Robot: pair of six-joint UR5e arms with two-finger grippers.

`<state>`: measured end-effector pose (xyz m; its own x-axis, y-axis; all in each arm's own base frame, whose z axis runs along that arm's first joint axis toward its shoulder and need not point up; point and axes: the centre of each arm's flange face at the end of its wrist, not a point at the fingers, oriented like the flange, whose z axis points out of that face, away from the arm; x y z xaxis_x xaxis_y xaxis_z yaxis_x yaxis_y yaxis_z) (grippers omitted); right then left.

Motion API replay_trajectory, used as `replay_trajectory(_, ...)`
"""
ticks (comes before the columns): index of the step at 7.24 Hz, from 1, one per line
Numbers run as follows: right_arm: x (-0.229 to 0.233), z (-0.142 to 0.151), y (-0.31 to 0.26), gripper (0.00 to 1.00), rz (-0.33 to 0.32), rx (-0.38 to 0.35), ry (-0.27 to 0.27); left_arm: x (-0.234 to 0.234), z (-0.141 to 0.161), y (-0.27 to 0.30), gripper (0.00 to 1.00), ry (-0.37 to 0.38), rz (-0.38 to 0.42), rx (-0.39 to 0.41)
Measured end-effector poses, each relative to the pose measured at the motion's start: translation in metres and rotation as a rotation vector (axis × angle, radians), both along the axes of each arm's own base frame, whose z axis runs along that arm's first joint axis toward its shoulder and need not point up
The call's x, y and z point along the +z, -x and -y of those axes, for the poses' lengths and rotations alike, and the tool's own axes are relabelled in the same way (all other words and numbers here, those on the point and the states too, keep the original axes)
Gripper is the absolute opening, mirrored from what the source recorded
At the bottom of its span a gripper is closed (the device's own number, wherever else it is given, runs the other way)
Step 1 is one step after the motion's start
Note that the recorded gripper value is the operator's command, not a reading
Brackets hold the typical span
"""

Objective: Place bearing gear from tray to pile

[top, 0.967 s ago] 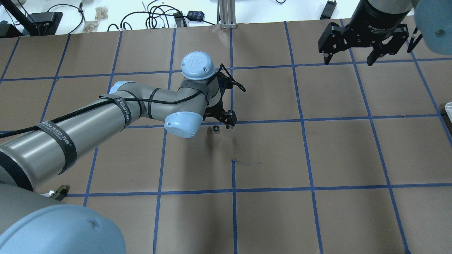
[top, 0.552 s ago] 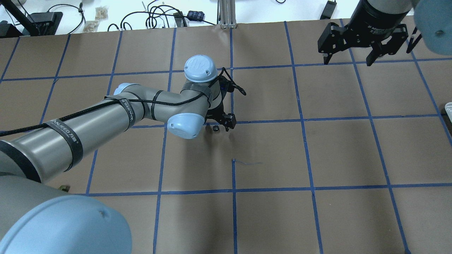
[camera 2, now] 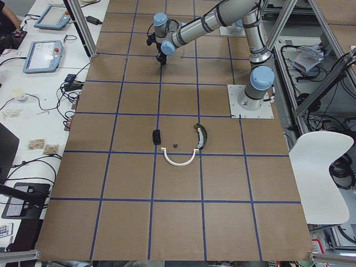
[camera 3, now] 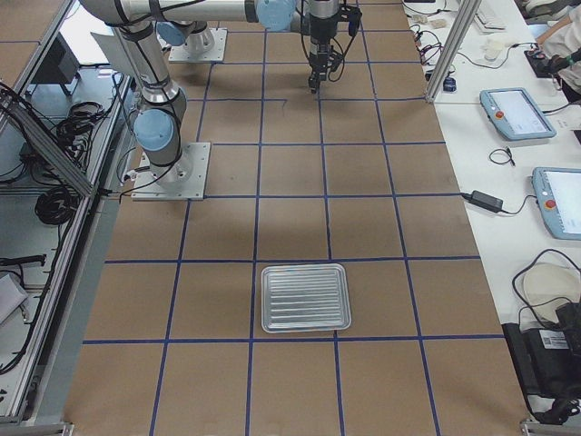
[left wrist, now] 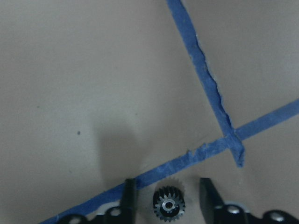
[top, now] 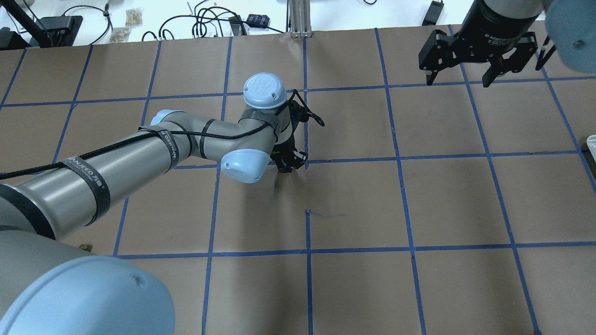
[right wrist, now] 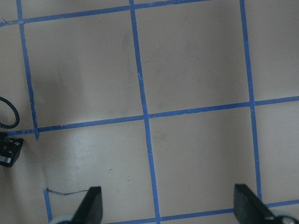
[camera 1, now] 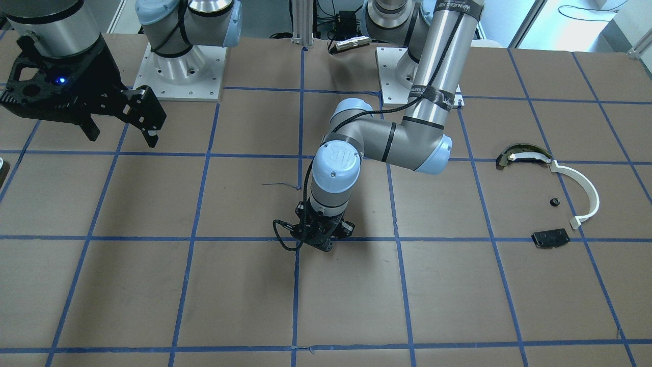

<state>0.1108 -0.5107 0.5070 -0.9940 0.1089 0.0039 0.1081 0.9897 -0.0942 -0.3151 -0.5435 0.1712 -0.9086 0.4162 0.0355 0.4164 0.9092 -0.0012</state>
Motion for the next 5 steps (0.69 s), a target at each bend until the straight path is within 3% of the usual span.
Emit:
replay_trajectory(3,0.0,0.0,0.0,1.0,-0.002,0.004,0.001,0.017,0.007,-0.012,0.0,-0.002,-0.009,0.036)
replay_trajectory(5,0.0,0.0,0.0,1.0,-0.007,0.005,0.0,0.049,0.035,-0.065,0.0,-0.017,-0.005,0.138)
